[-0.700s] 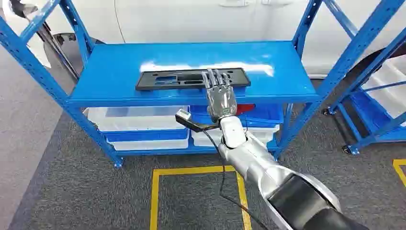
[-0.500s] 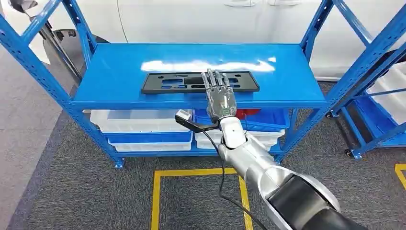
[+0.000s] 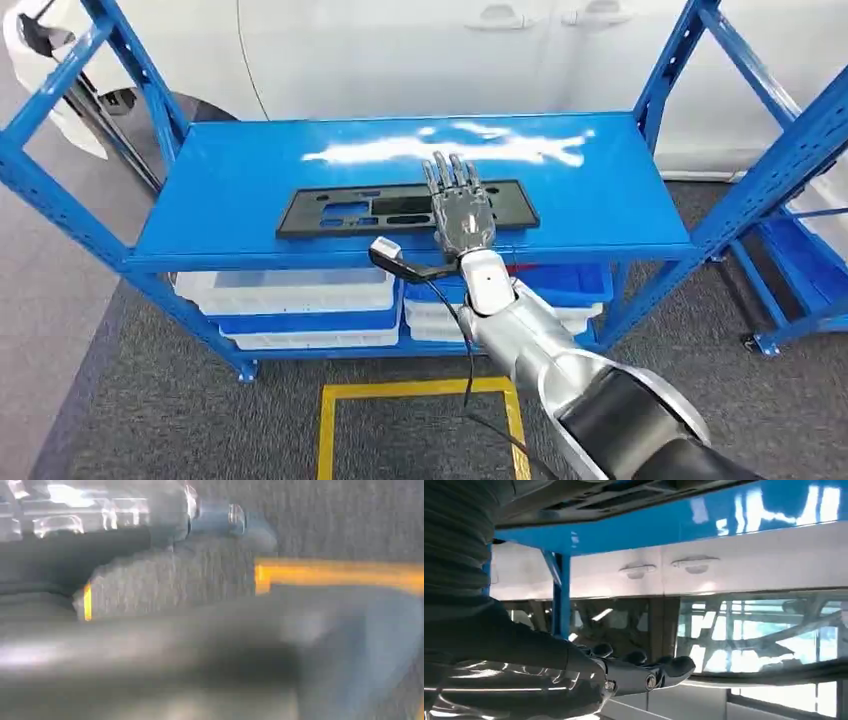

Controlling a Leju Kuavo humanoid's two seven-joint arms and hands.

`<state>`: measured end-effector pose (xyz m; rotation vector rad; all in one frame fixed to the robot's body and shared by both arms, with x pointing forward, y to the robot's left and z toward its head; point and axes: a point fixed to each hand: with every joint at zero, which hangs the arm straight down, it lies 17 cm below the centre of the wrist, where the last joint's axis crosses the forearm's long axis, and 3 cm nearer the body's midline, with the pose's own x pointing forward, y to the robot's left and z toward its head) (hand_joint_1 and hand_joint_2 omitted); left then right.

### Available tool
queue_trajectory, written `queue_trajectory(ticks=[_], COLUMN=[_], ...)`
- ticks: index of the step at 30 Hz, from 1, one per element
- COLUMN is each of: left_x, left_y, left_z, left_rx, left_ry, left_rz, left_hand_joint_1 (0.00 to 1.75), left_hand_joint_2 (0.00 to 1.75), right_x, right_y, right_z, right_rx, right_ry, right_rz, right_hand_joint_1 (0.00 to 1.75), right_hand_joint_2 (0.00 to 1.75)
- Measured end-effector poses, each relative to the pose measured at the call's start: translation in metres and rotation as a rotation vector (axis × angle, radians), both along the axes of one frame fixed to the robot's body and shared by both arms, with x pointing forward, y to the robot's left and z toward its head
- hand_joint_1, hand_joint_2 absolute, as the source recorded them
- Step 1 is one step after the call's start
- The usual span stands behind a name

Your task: Take the parts from the cabinet and place them on the table.

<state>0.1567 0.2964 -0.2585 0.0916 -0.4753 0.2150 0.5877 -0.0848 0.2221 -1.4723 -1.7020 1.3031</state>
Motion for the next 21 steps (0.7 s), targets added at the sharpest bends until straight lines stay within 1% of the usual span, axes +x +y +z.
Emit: queue_trajectory(ticks=[7,14,17,21], left_x=[-0.006,-0.003,-0.002,-0.003], left_y=[0.001,-0.002,-0.002,-0.002], left_z=[-0.002,-0.001,0.000,-0.001], left_rx=[0.002,-0.004,-0.003,-0.004], left_ry=[0.009,0.005,0.002,0.002], left_rz=[0.001,0.000,0.000,0.003], left_hand_joint_1=[0.00,0.00,0.00,0.00], left_hand_joint_2=[0.00,0.00,0.00,0.00], right_x=[-0.001,-0.003,-0.007,-0.015], right_y=[0.000,0.007,0.012,0.023], right_z=[-0.006,-0.014,-0.032,-0.053], right_rx=[-0.010,-0.093,-0.160,-0.230], right_ry=[0.011,0.013,0.053,0.085], right_rz=[-0.001,0.016,0.027,0.069], right_hand_joint_1=[0.00,0.00,0.00,0.00], right_hand_joint_2=[1.75,1.75,1.75,1.75])
